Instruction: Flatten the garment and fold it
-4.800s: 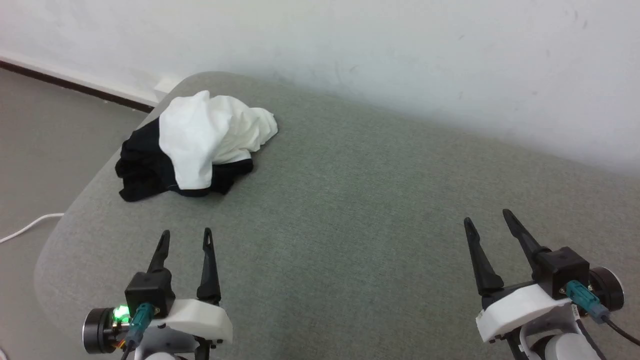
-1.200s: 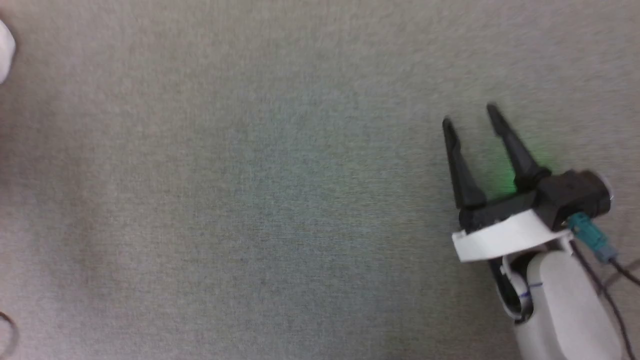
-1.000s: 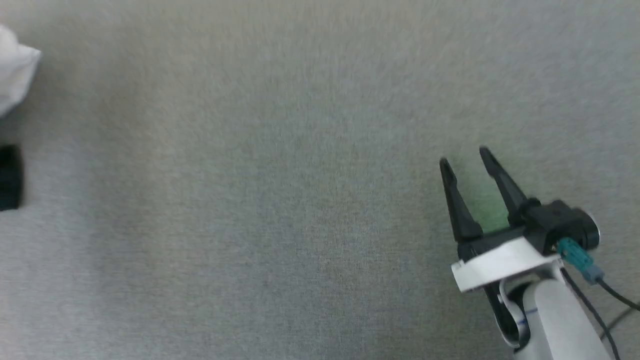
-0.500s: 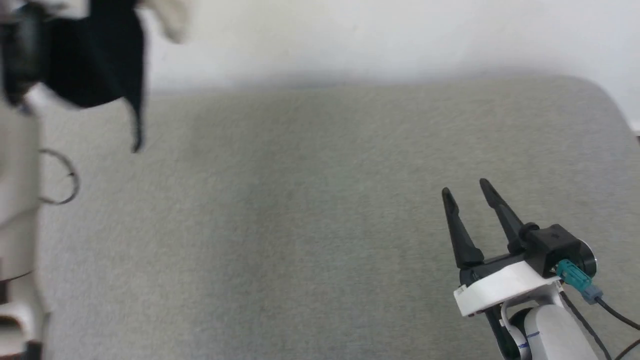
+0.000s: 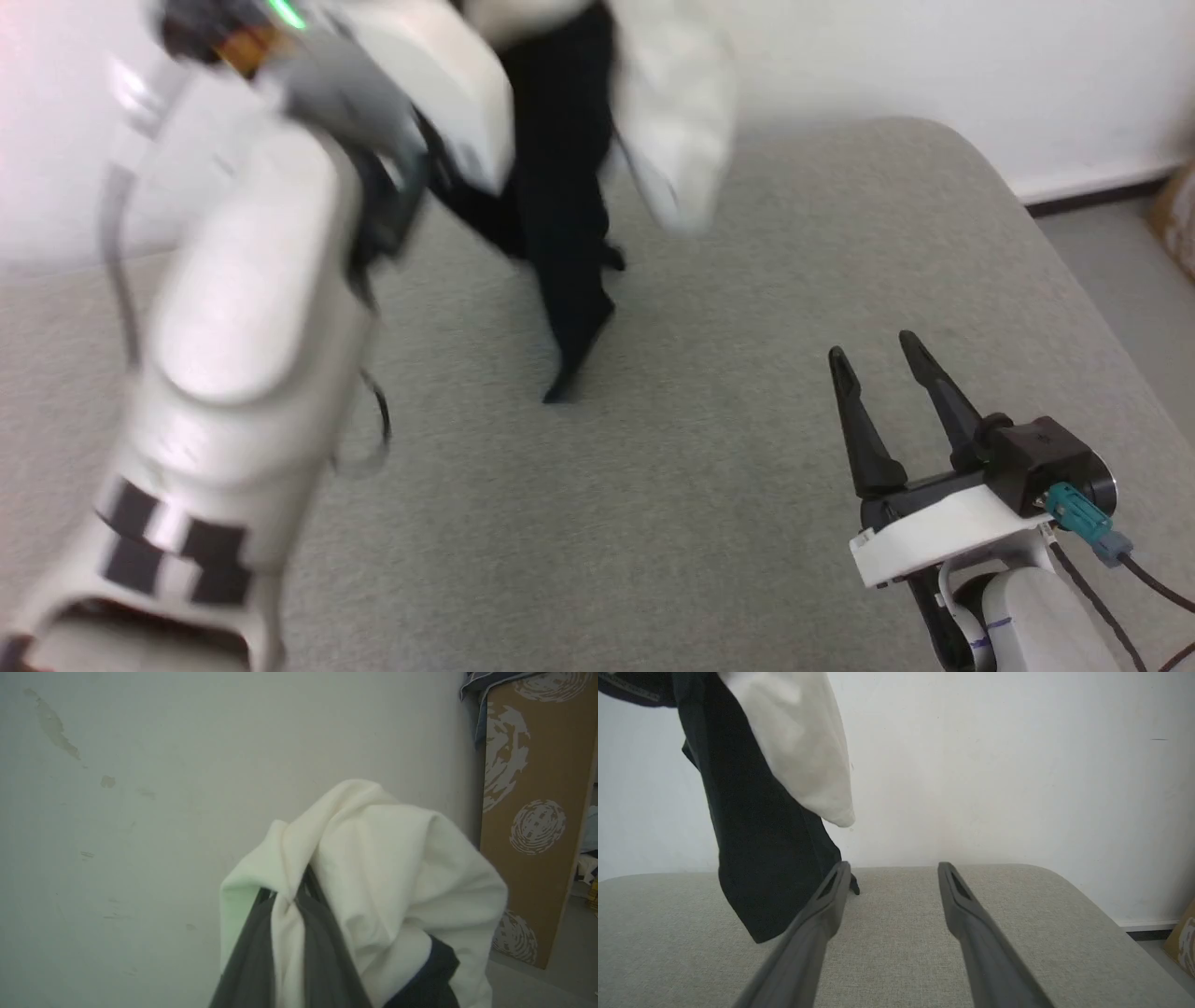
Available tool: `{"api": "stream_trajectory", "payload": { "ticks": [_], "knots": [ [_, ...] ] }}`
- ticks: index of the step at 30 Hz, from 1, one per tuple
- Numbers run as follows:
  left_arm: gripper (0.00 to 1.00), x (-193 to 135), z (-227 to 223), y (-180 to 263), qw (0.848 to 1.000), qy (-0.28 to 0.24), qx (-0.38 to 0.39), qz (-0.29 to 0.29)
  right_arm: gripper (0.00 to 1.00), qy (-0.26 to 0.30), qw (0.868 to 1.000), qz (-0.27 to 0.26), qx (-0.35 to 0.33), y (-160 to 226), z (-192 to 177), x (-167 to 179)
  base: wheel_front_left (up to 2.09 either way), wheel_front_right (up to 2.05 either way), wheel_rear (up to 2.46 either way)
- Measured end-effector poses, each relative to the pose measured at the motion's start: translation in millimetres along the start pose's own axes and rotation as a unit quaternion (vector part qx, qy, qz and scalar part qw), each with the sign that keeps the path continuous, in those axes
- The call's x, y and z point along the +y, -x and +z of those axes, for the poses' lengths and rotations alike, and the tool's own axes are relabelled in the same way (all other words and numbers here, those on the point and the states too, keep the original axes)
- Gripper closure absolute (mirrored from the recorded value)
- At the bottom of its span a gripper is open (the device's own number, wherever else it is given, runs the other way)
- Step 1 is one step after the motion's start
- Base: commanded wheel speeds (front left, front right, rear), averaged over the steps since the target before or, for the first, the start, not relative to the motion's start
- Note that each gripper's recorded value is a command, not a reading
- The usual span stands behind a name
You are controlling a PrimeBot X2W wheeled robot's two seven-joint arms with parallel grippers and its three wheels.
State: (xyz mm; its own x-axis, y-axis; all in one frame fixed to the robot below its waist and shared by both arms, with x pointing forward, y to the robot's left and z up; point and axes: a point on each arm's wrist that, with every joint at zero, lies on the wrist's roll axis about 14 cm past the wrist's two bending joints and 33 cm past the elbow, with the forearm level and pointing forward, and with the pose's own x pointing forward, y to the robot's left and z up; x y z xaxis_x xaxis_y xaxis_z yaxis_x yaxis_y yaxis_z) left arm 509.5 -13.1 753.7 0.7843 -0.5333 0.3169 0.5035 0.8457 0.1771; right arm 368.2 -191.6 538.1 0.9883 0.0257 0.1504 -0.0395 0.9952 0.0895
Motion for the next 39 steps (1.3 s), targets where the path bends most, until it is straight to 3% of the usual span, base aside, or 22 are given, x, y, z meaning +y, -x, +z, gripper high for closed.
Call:
{"api": "stream_trajectory", "payload": {
  "ticks": [3,5,10,14,16,18,19,20,21,24,27,29,31,35,39],
  "knots": [
    [1.00,-30.5,-64.9,9.3,0.995,0.036,0.088,-0.034,0.00,0.003,1.000,-0.016,0.004,4.3,-2.0,-10.6,0.00,0.00,0.00],
    [1.00,-53.9,-117.8,26.5,0.981,0.065,0.172,-0.063,0.00,0.005,1.000,-0.024,0.008,5.9,-4.3,-16.0,0.00,0.00,0.00],
    [1.00,-103.6,-234.1,105.2,0.912,0.113,0.378,-0.108,0.00,0.003,0.999,-0.035,0.017,6.7,-10.3,-22.3,0.00,0.00,0.00],
    [1.00,-132.9,-280.3,163.7,0.857,0.144,0.478,-0.126,0.00,0.001,0.999,-0.036,0.021,5.0,-13.9,-22.9,0.00,0.00,0.00],
    [1.00,-142.9,-289.4,183.1,0.839,0.162,0.503,-0.129,0.00,-0.001,0.999,-0.032,0.023,3.5,-15.8,-21.0,0.00,0.00,0.00],
    [1.00,-149.7,-290.8,191.1,0.830,0.183,0.511,-0.128,0.00,-0.003,0.999,-0.028,0.024,1.5,-17.3,-18.4,0.00,0.00,0.00],
    [0.55,-151.3,-290.0,192.4,0.829,0.194,0.510,-0.124,0.00,-0.003,0.999,-0.027,0.024,0.5,-17.8,-17.4,0.00,0.00,0.00],
    [0.09,-151.2,-288.6,192.0,0.832,0.201,0.503,-0.117,0.00,-0.004,0.999,-0.024,0.024,-0.5,-18.2,-16.0,0.00,0.00,0.00],
    [0.00,-150.0,-287.3,191.9,0.837,0.209,0.495,-0.107,0.00,-0.004,0.999,-0.023,0.024,-1.6,-18.4,-15.1,0.00,0.00,0.00],
    [0.00,-145.5,-277.3,186.2,0.859,0.234,0.450,-0.076,0.00,-0.006,1.000,-0.017,0.024,-4.7,-18.7,-11.2,0.00,0.00,0.00],
    [0.00,-116.2,-253.2,162.6,0.901,0.246,0.356,-0.017,0.00,-0.007,1.000,-0.010,0.021,-7.9,-17.4,-6.9,0.00,0.00,0.00],
    [0.00,-92.2,-234.8,149.6,0.928,0.227,0.295,0.016,0.00,-0.008,1.000,-0.005,0.018,-9.7,-16.2,-4.1,0.00,0.00,0.00],
    [0.00,-69.9,-218.9,141.9,0.945,0.210,0.248,0.049,0.00,-0.008,1.000,-0.001,0.015,-11.1,-13.9,-1.5,0.00,0.00,0.00],
    [0.00,-38.3,-206.8,140.8,0.958,0.172,0.211,0.095,0.00,-0.006,1.000,0.005,0.013,-12.3,-11.3,2.5,0.00,0.00,0.00],
    [0.00,-21.0,-220.2,141.7,0.954,0.148,0.230,0.120,0.00,-0.007,1.000,0.008,0.016,-12.5,-13.3,4.8,0.00,0.00,0.00]
  ]
}}
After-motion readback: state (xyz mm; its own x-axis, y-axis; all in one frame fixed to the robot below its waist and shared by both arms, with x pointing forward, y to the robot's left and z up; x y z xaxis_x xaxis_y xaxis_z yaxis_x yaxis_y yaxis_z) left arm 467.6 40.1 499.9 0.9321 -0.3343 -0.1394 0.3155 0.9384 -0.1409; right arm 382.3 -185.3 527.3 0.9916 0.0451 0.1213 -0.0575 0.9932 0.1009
